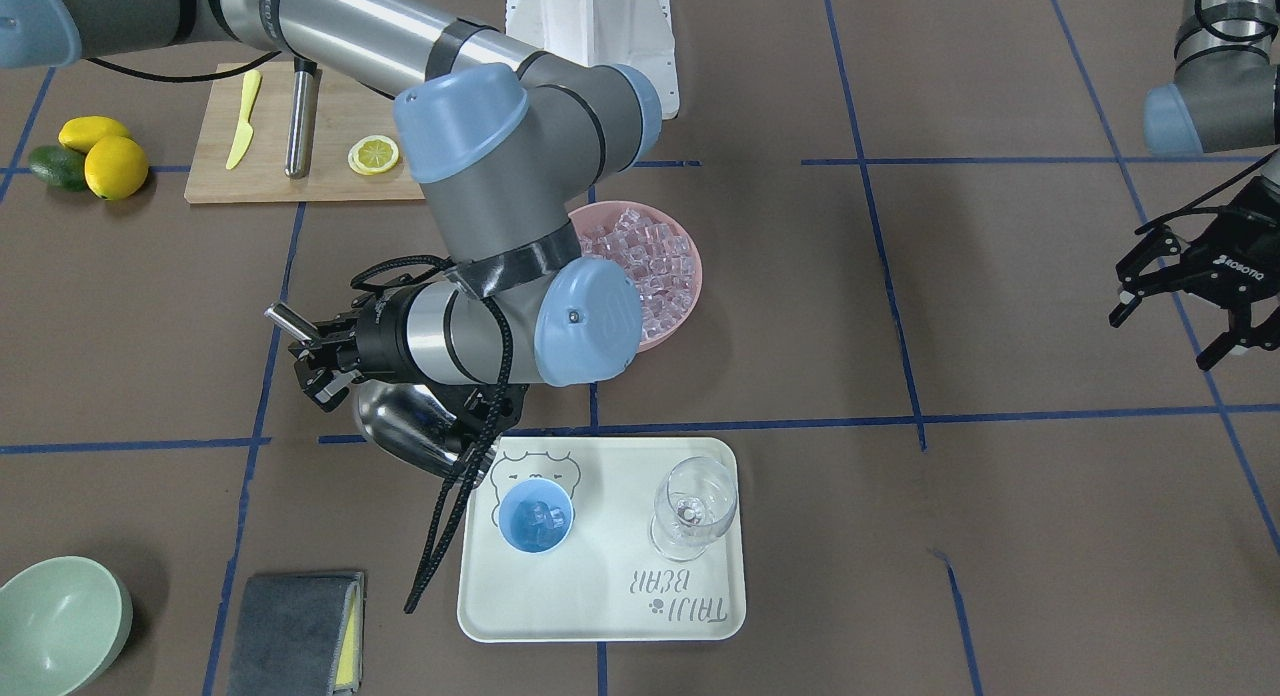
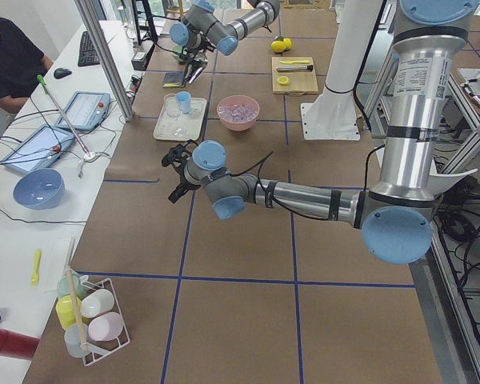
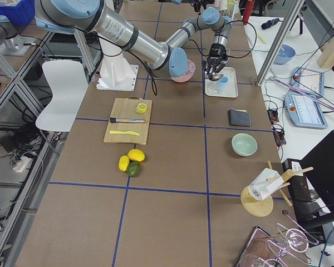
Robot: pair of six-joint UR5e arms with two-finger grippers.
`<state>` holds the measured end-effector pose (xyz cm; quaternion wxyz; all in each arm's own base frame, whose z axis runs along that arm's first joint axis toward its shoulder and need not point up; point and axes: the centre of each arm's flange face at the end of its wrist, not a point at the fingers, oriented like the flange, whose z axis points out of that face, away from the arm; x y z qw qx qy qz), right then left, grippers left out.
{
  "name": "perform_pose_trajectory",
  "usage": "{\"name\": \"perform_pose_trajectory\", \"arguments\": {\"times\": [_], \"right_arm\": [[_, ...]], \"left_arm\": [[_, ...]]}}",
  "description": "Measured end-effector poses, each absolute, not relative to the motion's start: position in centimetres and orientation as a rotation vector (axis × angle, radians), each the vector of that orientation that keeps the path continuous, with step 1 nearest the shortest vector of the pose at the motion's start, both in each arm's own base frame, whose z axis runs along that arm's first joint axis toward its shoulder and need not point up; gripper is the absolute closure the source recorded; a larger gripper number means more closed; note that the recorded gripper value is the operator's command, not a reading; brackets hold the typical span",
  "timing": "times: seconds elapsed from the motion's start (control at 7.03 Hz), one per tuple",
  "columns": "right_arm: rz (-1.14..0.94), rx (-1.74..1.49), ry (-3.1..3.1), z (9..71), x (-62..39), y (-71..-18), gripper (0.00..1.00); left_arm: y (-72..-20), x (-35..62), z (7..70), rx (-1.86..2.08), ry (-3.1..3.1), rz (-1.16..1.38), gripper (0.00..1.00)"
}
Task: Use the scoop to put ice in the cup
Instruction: 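Tilt the scoop with the right gripper to pour ice into the blue cup, then carry the empty scoop with the right gripper back to its table spot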
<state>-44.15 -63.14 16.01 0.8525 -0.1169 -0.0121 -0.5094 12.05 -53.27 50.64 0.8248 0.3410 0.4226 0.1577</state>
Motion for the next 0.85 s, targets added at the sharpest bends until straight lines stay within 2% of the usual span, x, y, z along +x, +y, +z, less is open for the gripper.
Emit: {"name": "perform_pose_trajectory", "arguments": {"times": [0.43, 0.85], "right_arm": [[-0.988, -0.125, -0.188, 21.3, -35.6, -60.7, 1.00], [-0.825, -0.044, -0.363, 29.5, -26.7, -59.5, 1.00]], "left_arm": [[-53.6, 12.3, 49.9, 0.729, 0.900, 0.338, 0.00], [-53.4, 11.6, 49.7, 0.724, 0.898, 0.328, 0.00]]}}
